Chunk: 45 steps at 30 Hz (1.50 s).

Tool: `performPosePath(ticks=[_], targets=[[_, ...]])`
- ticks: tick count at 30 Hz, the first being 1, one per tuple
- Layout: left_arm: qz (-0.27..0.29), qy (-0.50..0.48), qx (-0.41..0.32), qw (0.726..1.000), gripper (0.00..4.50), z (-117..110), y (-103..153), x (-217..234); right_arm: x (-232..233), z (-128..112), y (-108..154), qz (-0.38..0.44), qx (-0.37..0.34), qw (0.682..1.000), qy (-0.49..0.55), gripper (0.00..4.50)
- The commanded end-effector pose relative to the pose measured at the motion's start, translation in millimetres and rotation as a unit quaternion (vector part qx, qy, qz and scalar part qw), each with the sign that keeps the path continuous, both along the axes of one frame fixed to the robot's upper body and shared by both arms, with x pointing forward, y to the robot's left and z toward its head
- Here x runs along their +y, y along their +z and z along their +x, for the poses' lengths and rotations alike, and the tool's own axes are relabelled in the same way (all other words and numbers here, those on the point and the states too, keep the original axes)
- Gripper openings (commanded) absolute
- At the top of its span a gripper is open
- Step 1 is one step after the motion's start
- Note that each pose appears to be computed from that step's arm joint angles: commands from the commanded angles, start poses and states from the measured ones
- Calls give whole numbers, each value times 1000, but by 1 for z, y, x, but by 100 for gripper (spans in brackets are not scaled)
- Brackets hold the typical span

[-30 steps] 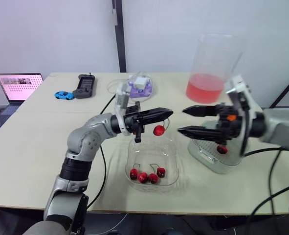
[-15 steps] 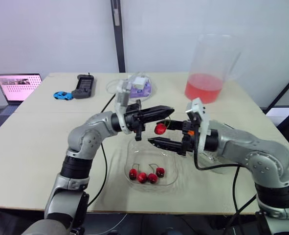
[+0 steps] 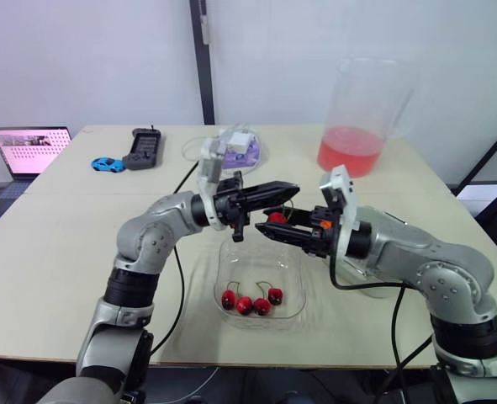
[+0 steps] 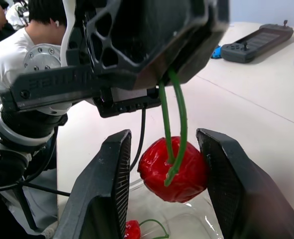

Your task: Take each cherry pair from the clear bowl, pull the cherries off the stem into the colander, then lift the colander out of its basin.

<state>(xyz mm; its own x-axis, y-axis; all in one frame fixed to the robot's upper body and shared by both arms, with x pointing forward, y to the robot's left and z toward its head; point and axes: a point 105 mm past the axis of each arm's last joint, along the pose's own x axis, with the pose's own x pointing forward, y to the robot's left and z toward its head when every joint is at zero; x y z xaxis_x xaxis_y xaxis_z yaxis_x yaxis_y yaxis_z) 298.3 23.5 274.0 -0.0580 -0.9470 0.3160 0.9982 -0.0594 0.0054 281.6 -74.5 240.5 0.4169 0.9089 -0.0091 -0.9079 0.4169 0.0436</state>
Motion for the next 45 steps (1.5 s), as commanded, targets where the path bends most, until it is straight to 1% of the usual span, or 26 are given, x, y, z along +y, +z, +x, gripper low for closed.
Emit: performPosePath(ticks=[1,4,12,18,21,25,28,30,32,34,38,41,45], targets=[[-8,-3,-17,1000,0,-3,9,1,-1,-5,9,9,-17,1000,5,192],[-9,-3,-18,1000,0,-3,9,1,-1,-4,8,4,-15,1000,5,103],[-9,-3,-20,1000,0,-3,10,0,-2,-3,0,-20,-11,1000,3,103],[-13,-5,-22,1000,0,-4,11,0,-2,-5,-35,-89,25,996,3,103],[-16,-5,-24,1000,0,-4,12,-1,-5,-6,-43,-99,34,995,-1,103],[-17,-4,-23,1000,0,-4,12,0,-8,-8,-37,-86,29,996,-6,103],[-17,0,-23,1000,0,-4,11,2,-21,-14,-16,-63,18,998,-12,103],[-17,6,-22,1000,0,-3,10,4,-35,-15,-5,-64,8,997,-30,103],[-14,15,-19,1000,0,-1,8,8,-60,-13,2,-96,-1,993,-64,103],[-11,25,-17,999,0,1,5,11,-87,-8,5,-147,-7,983,-107,103],[-3,36,-13,999,0,2,-2,14,-143,0,-2,-266,1,948,-174,103],[1,40,-10,999,0,0,-7,14,-172,6,-9,-328,7,926,-186,103],[5,49,-6,999,0,-1,-12,14,-186,12,-22,-368,17,915,-166,103]])
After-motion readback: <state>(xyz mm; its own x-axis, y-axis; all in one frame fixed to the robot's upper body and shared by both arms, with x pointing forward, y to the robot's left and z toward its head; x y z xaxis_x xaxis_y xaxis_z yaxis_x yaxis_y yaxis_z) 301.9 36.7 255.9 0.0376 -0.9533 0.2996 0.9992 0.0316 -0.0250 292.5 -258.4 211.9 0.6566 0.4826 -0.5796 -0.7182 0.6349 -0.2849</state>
